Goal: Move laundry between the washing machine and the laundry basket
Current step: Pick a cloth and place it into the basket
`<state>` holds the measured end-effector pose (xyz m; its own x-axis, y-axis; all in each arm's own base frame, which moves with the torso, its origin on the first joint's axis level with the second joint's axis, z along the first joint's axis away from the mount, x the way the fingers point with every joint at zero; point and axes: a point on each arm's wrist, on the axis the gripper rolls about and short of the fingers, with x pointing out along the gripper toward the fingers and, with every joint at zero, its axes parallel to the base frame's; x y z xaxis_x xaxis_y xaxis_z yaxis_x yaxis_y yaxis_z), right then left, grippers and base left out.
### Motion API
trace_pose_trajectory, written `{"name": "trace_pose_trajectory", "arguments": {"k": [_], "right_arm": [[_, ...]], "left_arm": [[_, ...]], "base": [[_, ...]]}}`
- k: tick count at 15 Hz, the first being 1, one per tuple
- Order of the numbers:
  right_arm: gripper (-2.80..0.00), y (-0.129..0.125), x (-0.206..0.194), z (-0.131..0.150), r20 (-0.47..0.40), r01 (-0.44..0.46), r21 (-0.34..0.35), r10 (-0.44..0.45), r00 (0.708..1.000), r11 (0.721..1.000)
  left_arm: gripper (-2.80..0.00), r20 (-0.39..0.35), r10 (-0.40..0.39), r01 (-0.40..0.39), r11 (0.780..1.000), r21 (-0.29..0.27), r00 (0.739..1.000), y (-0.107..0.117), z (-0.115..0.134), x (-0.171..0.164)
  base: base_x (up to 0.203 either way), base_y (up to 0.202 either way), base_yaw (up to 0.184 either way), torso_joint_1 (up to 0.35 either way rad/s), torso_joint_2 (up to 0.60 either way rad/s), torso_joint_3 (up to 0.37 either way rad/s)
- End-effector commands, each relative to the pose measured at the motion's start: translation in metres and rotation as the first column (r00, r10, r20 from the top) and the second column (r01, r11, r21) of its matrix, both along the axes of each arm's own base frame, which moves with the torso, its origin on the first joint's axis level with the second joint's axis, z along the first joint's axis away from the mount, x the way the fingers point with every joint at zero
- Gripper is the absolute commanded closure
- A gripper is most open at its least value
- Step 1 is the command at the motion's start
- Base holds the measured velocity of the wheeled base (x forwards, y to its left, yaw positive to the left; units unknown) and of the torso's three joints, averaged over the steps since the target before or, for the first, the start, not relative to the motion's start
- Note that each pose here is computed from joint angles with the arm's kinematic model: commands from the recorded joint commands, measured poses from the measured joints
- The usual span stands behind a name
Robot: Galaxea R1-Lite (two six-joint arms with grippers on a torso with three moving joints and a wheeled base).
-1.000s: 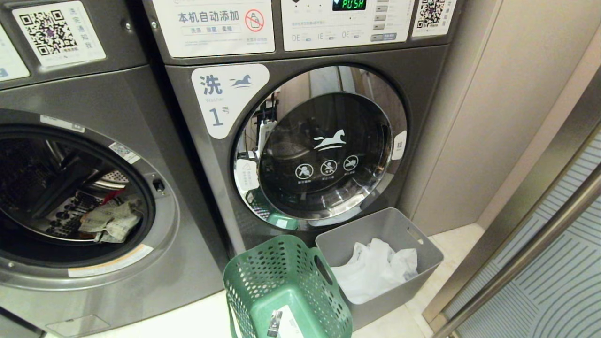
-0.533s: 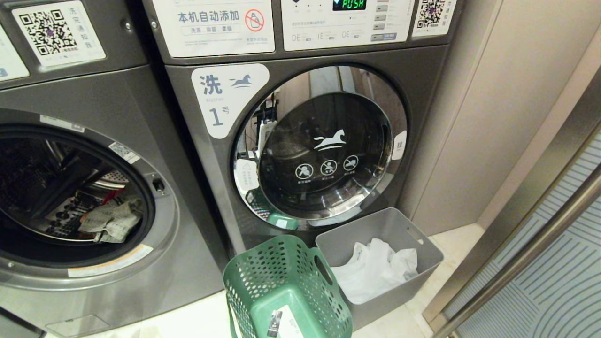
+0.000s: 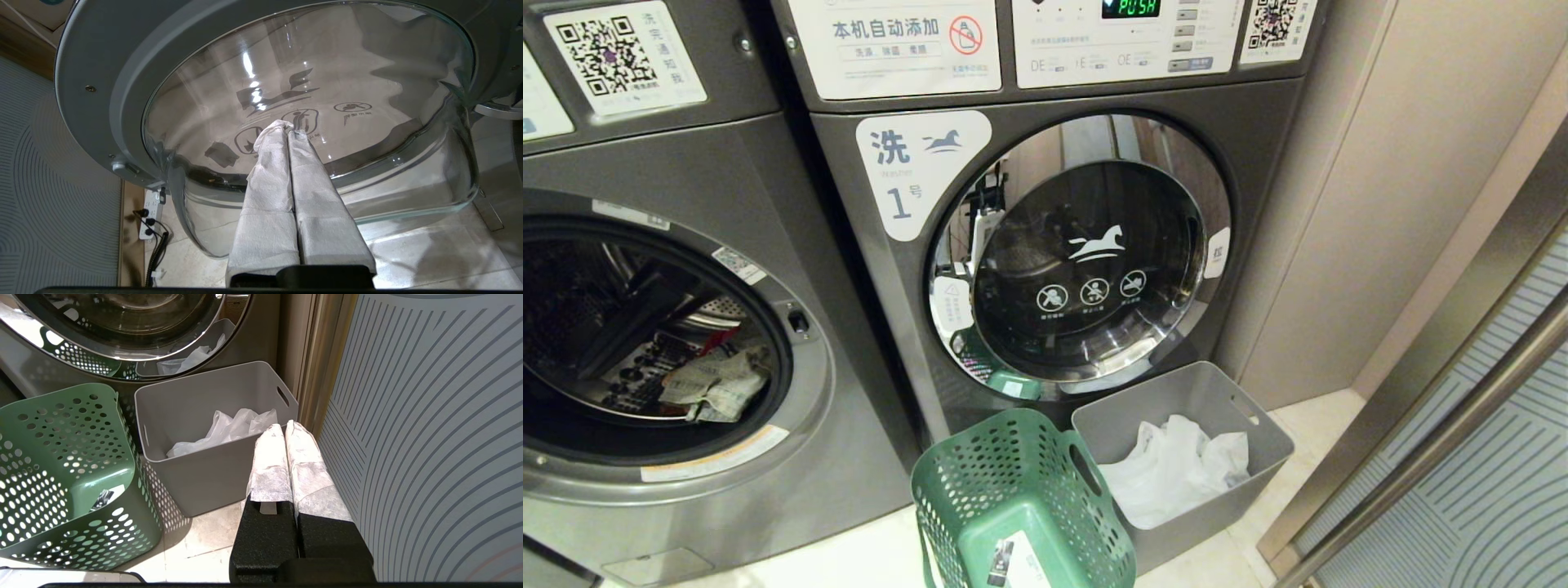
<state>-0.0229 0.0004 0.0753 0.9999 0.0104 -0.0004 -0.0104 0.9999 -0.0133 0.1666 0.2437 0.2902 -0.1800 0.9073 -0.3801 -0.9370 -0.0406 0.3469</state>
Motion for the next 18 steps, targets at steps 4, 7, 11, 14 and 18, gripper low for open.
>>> {"name": "trace_pose_trajectory", "arguments": {"k": [4, 7, 11, 14, 18], "right_arm": [[0.00, 0.000, 0.000, 0.000, -0.001, 0.000, -0.001, 0.000, 1.000, 1.000], [0.00, 0.000, 0.000, 0.000, -0.001, 0.000, -0.001, 0.000, 1.000, 1.000], [0.00, 0.000, 0.000, 0.000, -0.001, 0.000, -0.001, 0.000, 1.000, 1.000], [0.00, 0.000, 0.000, 0.000, -0.001, 0.000, -0.001, 0.000, 1.000, 1.000], [0.00, 0.000, 0.000, 0.000, -0.001, 0.000, -0.001, 0.000, 1.000, 1.000]], "left_arm": [[0.00, -0.125, 0.020, -0.041, 0.985, -0.166, 0.992, 0.014, -0.022, 0.000], [0.00, -0.171, -0.003, -0.040, 0.968, -0.248, 0.985, 0.012, -0.029, -0.001], [0.00, -0.172, 0.006, -0.052, 0.964, -0.261, 0.985, 0.024, -0.033, 0.005], [0.00, -0.166, 0.031, -0.074, 0.961, -0.265, 0.986, 0.034, -0.039, 0.007], [0.00, -0.154, 0.046, -0.085, 0.963, -0.256, 0.987, 0.041, -0.039, 0.009]], "base": [[0.000, 0.000, 0.000, 0.000, 0.00, 0.000], [0.000, 0.000, 0.000, 0.000, 0.00, 0.000], [0.000, 0.000, 0.000, 0.000, 0.00, 0.000], [0.000, 0.000, 0.000, 0.000, 0.00, 0.000], [0.000, 0.000, 0.000, 0.000, 0.00, 0.000]]}}
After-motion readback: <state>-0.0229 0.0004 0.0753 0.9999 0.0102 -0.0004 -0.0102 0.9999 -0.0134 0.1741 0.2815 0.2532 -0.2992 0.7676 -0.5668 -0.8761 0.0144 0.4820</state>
